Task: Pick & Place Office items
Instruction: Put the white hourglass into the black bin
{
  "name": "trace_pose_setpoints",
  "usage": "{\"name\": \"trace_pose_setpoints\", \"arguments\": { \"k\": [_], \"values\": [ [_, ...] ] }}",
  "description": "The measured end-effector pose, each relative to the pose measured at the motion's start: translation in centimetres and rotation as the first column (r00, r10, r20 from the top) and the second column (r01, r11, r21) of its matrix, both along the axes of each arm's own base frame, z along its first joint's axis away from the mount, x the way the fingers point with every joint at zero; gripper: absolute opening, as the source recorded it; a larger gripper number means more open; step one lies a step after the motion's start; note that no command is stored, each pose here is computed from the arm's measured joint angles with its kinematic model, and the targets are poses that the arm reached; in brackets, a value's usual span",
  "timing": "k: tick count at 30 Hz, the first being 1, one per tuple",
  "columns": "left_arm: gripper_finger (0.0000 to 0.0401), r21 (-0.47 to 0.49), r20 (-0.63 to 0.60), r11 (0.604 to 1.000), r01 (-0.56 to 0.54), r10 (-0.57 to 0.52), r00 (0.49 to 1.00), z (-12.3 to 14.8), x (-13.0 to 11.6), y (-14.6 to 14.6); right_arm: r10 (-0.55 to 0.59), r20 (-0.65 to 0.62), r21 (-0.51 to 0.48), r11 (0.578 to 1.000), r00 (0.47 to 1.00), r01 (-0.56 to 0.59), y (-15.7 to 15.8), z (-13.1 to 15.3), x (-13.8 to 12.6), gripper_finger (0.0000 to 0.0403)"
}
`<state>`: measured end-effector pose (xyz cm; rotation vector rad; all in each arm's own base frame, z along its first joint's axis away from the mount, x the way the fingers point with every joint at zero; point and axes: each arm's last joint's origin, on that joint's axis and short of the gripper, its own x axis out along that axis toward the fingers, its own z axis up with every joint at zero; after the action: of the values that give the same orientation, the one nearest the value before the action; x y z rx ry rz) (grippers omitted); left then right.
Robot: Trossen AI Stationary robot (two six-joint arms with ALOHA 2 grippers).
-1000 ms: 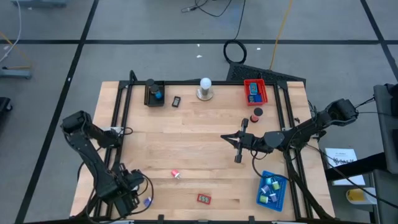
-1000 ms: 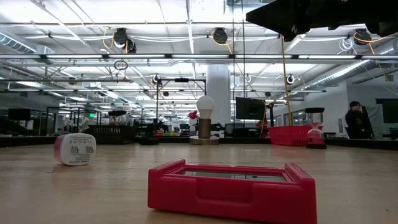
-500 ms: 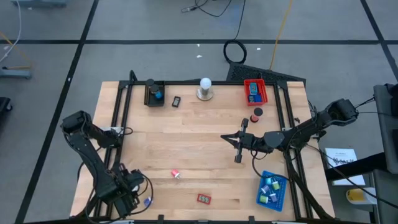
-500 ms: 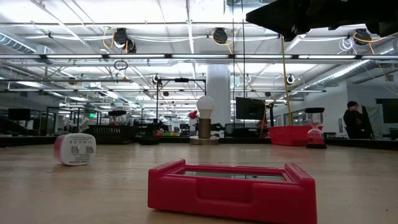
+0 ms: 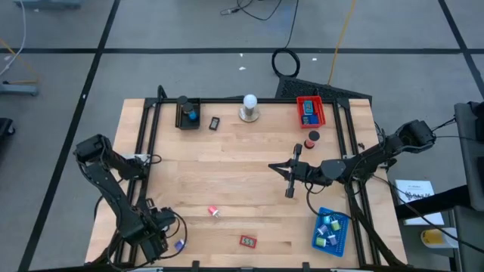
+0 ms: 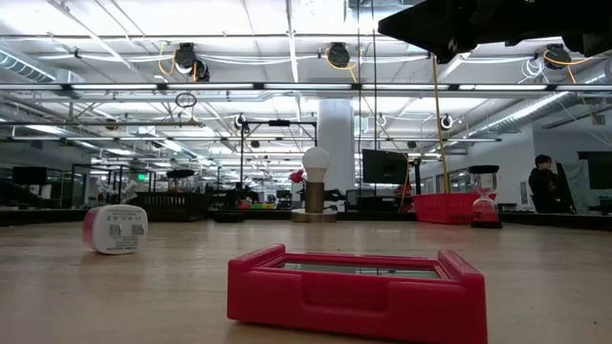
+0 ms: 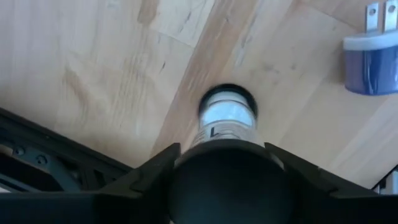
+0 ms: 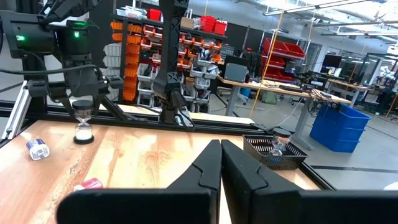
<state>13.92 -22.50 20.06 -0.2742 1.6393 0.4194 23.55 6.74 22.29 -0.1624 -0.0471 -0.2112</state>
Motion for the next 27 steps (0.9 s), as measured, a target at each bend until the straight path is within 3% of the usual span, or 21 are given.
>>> {"name": "trace_pose_setpoints", "arguments": {
  "k": [5,9,14,18,22,27],
  "values": [
    [0.0204,0.002,0.014,1.0,0.025,-0.025,1.0,0.4,1.0,1.0,0.0,0.0,0.0,1.0,1.0,0.0,0.0,0.0,0.0,0.0001],
    [0.0204,0.053,0.076,0.998,0.043,-0.047,0.996,2.3,2.8,4.2,0.0,0.0,0.0,1.0,1.0,0.0,0.0,0.0,0.0,0.0001],
    [0.0204,0.153,0.1,0.987,0.037,-0.052,0.994,5.3,4.7,11.4,0.0,0.0,0.0,1.0,1.0,0.0,0.0,0.0,0.0,0.0001],
    [0.0204,0.199,0.108,0.979,-0.049,0.028,0.994,6.4,5.5,18.1,0.001,0.0,0.0,1.0,1.0,-0.001,0.0,0.0,0.0,0.0001],
    [0.0204,0.209,0.094,0.97,-0.123,0.105,0.99,5.4,5.5,23.4,0.0,-0.001,0.0,1.0,1.0,0.0,0.0,0.0,0.0,0.0001],
    [0.0204,0.187,0.119,0.967,-0.174,0.153,0.981,3.1,5.4,27.9,0.0,-0.002,-0.001,1.0,1.0,0.0,0.0,0.0,0.0,0.0001]
  ]
}}
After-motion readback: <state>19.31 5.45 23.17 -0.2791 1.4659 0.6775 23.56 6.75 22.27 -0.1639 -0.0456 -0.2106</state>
